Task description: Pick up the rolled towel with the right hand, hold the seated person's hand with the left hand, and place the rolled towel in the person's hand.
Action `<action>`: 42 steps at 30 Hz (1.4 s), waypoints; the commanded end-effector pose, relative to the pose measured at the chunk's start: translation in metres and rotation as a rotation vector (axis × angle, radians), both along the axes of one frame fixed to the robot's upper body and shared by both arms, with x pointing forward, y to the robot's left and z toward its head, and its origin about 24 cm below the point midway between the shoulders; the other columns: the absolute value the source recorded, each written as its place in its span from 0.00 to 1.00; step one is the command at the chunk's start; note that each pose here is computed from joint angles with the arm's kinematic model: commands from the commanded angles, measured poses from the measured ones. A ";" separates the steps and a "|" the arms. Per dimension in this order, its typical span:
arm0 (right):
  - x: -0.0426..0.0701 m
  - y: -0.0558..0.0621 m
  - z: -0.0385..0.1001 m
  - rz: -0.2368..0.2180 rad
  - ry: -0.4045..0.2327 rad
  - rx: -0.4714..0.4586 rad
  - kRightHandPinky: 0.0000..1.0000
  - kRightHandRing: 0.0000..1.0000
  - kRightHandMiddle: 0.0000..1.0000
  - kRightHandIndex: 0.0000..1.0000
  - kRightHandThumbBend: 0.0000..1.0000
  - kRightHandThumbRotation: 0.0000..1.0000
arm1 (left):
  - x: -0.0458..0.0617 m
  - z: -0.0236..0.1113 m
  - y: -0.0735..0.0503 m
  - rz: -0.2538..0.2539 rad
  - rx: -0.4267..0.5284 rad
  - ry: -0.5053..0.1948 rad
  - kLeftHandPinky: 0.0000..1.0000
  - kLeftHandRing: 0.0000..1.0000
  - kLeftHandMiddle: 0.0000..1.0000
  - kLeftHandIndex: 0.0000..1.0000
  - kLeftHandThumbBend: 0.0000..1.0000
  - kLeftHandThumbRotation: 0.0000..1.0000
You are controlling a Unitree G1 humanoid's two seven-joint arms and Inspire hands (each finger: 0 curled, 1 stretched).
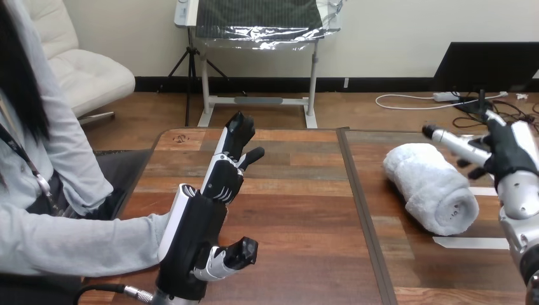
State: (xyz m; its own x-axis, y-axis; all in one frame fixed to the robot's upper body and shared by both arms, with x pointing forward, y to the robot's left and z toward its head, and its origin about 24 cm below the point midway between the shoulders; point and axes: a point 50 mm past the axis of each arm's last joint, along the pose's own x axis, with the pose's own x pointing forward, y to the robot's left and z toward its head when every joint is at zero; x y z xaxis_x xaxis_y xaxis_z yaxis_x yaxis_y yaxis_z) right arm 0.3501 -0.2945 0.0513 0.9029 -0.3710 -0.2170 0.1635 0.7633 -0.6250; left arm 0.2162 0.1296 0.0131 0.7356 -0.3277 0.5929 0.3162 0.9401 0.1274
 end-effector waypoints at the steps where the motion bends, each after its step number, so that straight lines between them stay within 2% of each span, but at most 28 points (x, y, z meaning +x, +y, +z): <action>1: 0.019 0.010 0.029 0.038 -0.062 -0.022 0.52 0.67 0.69 0.93 1.00 0.58 | 0.012 0.016 -0.002 -0.012 -0.001 -0.087 0.90 0.99 1.00 1.00 1.00 0.82; 4: 0.018 0.010 0.025 0.033 -0.028 -0.030 0.41 0.55 0.58 0.93 1.00 0.59 | 0.011 0.015 -0.002 -0.012 0.002 -0.087 0.90 0.99 1.00 1.00 1.00 0.83; 8: 0.017 0.011 0.021 0.038 -0.015 -0.007 0.30 0.41 0.45 0.93 1.00 0.58 | 0.011 0.016 -0.002 -0.011 0.001 -0.092 0.89 0.99 1.00 1.00 1.00 0.83; 10: 0.016 0.011 0.019 0.038 -0.007 0.003 0.20 0.28 0.35 0.93 1.00 0.58 | 0.011 0.016 -0.002 -0.012 0.000 -0.092 0.89 0.99 1.00 1.00 1.00 0.83; 13: 0.015 0.011 0.017 0.058 0.014 -0.045 0.15 0.21 0.29 0.93 1.00 0.59 | 0.011 0.016 -0.002 -0.010 0.000 -0.095 0.89 0.98 1.00 1.00 1.00 0.83; 16: 0.014 0.012 0.013 0.054 0.029 -0.004 0.12 0.18 0.26 0.94 1.00 0.58 | 0.010 0.016 -0.002 -0.011 0.000 -0.099 0.89 0.98 1.00 1.00 1.00 0.83; 19: 0.012 0.012 0.010 0.057 0.036 -0.006 0.11 0.16 0.24 0.94 1.00 0.57 | 0.010 0.016 -0.002 -0.012 0.000 -0.102 0.89 0.98 1.00 1.00 1.00 0.83; 31: 0.006 0.016 -0.004 0.078 0.082 -0.014 0.13 0.19 0.28 0.93 1.00 0.53 | 0.008 0.016 -0.003 -0.004 -0.011 -0.103 0.89 0.98 1.00 1.00 0.99 0.83; 32: 0.006 0.016 -0.006 0.081 0.103 -0.025 0.13 0.18 0.28 0.93 1.00 0.53 | 0.008 0.016 -0.003 -0.003 -0.011 -0.104 0.89 0.98 1.00 1.00 0.99 0.83; 35: 0.004 0.017 -0.010 0.086 0.135 -0.035 0.15 0.21 0.29 0.94 1.00 0.55 | 0.008 0.016 -0.003 -0.004 -0.011 -0.105 0.89 0.98 1.00 1.00 1.00 0.83; 38: 0.003 0.018 -0.013 0.089 0.150 -0.040 0.21 0.31 0.37 0.94 1.00 0.55 | 0.007 0.016 -0.003 -0.007 -0.012 -0.106 0.89 0.98 1.00 1.00 0.99 0.82; 42: 0.001 0.020 -0.018 0.096 0.177 -0.070 0.27 0.36 0.43 0.93 1.00 0.57 | 0.007 0.016 -0.003 -0.009 -0.011 -0.109 0.90 0.98 1.00 1.00 0.99 0.82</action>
State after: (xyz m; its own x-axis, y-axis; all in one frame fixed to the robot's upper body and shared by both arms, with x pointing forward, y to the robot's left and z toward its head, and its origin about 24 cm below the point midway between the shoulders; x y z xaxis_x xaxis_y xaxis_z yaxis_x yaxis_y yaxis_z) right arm 0.3468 -0.2857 0.0345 0.8772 -0.3302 -0.3486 0.0128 0.7418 -0.6705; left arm 0.2148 0.1286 0.0144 0.7225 -0.3318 0.6065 0.3175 0.9386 0.1353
